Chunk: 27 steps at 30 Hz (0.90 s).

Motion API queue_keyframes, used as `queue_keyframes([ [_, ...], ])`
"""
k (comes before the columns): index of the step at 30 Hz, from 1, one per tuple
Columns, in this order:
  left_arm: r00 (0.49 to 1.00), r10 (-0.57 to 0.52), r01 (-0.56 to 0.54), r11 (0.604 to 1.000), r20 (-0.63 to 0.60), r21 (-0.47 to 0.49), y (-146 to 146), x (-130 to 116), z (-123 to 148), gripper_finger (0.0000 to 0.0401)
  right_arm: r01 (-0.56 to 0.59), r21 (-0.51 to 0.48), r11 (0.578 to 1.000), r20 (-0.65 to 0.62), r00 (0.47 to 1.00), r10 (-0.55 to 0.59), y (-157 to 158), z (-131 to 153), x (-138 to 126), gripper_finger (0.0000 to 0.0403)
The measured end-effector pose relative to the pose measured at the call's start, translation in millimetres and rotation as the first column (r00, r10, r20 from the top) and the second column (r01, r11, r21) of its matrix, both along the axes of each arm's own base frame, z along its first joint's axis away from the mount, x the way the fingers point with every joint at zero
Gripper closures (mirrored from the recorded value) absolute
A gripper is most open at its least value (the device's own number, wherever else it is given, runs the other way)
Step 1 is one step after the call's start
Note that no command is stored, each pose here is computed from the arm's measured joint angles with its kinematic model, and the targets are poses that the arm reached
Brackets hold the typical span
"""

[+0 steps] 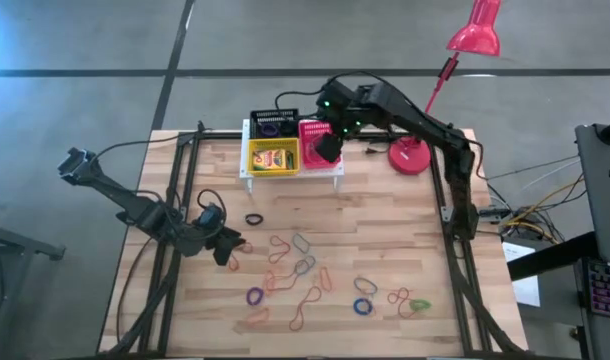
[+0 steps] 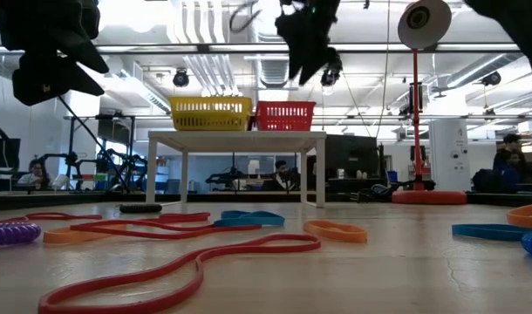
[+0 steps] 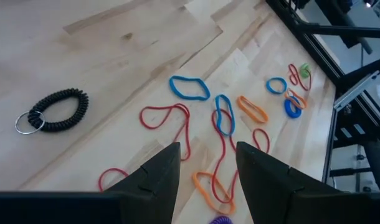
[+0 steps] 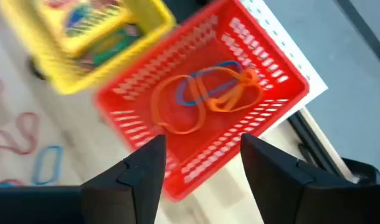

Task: Pick & Place Office Desk Supplies
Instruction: Put the red rubber band into the red basket on the shelf

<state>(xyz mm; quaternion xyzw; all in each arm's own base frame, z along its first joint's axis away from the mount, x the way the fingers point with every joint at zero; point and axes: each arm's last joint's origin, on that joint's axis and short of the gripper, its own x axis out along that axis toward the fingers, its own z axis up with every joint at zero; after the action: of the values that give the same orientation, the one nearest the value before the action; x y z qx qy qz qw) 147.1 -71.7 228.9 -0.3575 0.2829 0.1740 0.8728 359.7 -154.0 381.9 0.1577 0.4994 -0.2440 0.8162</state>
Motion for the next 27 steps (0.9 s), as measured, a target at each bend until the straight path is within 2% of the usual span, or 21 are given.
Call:
queue_keyframes([
  [4,1.000,-0.026,0.026,0.999,-0.017,-0.027,-1,0,-1,0.0240,-0.029,-0.002,1.000,0.060,0.998,0.029,33,19,-5,0.0200],
  [7,0.999,-0.016,0.011,0.996,-0.046,-0.094,-1,-2,-2,0.0240,-0.040,-0.022,0.999,0.084,0.996,0.041,66,26,-5,0.0205],
  [13,0.985,0.068,-0.098,0.976,-0.157,-0.195,2,-7,-16,0.0240,0.011,-0.106,0.994,0.074,0.997,-0.003,144,21,-11,0.0217],
  [17,0.959,0.015,-0.093,0.960,-0.284,-0.264,3,-10,-38,0.0240,0.065,-0.051,0.997,0.064,0.996,-0.062,188,6,-21,0.0223],
  [22,0.921,-0.026,-0.070,0.971,-0.389,-0.229,5,-13,-61,0.0240,0.170,0.004,0.985,0.067,0.983,-0.170,231,-13,-41,0.0232],
  [27,0.895,-0.137,0.114,0.990,-0.424,-0.079,3,-7,-72,0.0240,0.255,0.021,0.967,0.062,0.965,-0.256,254,-32,-63,0.0241],
])
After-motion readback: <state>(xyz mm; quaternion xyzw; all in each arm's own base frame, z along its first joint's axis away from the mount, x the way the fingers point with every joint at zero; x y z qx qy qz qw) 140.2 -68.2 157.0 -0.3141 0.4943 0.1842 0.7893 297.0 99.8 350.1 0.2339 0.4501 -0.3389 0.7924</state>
